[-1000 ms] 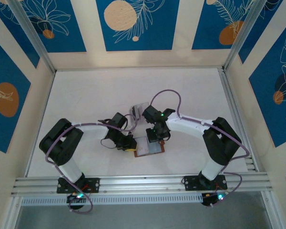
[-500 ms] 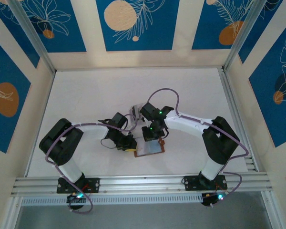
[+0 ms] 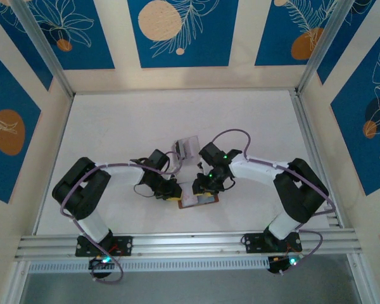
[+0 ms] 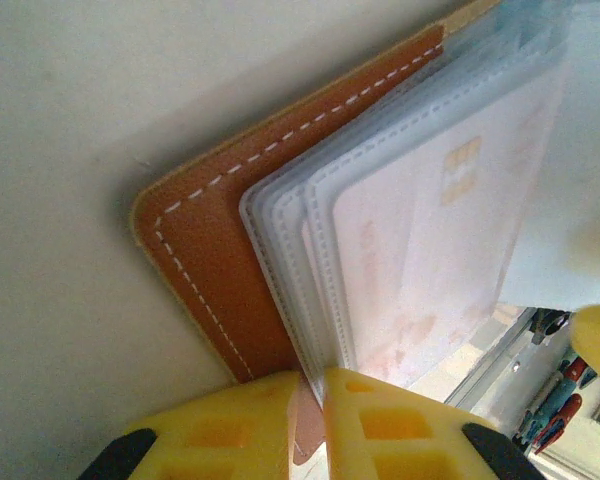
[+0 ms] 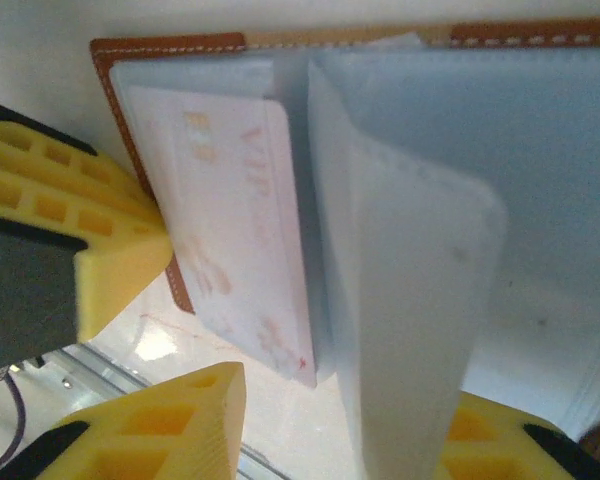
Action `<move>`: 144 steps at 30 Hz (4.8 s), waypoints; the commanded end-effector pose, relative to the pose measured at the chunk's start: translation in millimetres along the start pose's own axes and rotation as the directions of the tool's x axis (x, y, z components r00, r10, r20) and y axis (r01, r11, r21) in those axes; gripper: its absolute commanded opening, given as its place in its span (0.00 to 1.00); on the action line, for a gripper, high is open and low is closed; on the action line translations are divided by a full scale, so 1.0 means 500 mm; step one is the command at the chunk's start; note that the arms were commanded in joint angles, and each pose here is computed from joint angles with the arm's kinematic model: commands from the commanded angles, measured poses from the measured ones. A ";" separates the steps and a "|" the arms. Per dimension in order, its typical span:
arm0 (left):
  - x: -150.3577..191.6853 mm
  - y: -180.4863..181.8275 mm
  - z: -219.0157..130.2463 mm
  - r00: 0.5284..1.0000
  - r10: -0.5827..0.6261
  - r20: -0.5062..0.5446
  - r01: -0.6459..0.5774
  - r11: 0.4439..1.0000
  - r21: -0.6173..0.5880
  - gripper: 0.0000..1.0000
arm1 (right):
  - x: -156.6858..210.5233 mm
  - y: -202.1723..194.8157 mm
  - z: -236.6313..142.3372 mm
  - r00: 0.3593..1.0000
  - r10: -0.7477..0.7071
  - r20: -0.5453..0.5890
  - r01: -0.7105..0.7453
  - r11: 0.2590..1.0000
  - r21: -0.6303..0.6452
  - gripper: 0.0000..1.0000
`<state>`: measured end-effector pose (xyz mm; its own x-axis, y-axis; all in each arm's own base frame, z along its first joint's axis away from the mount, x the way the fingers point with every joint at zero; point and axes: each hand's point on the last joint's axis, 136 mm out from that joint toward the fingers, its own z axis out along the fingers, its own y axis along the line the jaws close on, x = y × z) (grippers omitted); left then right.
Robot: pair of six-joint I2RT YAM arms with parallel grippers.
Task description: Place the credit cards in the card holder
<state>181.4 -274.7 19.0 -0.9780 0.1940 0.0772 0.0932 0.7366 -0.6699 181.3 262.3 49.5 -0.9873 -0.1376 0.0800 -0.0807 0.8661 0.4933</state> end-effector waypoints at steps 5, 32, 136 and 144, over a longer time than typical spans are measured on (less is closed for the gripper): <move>0.004 0.044 0.016 1.000 -0.023 0.000 0.023 0.997 -0.078 0.16 | -0.010 -0.010 -0.030 0.998 -0.007 0.059 0.001 0.996 0.087 0.19; -0.003 0.013 -0.026 0.999 -0.008 0.049 0.011 0.998 -0.059 0.22 | -0.025 0.087 0.059 0.995 -0.089 -0.046 0.089 0.996 -0.007 0.32; -0.025 0.069 0.022 0.991 -0.134 0.019 0.134 0.990 0.037 0.28 | -0.026 0.130 0.071 0.984 -0.136 -0.112 0.111 0.972 -0.208 0.53; -0.026 0.068 0.024 0.991 -0.135 0.017 0.134 0.990 0.037 0.28 | -0.037 0.154 0.073 0.984 -0.130 -0.122 0.091 0.955 -0.281 0.60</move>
<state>196.7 -253.8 19.2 -0.9809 0.0532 0.1872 -0.0977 0.6971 -0.7102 185.6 323.9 39.5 -0.9527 -0.2693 0.1408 -0.1226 0.7646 0.6327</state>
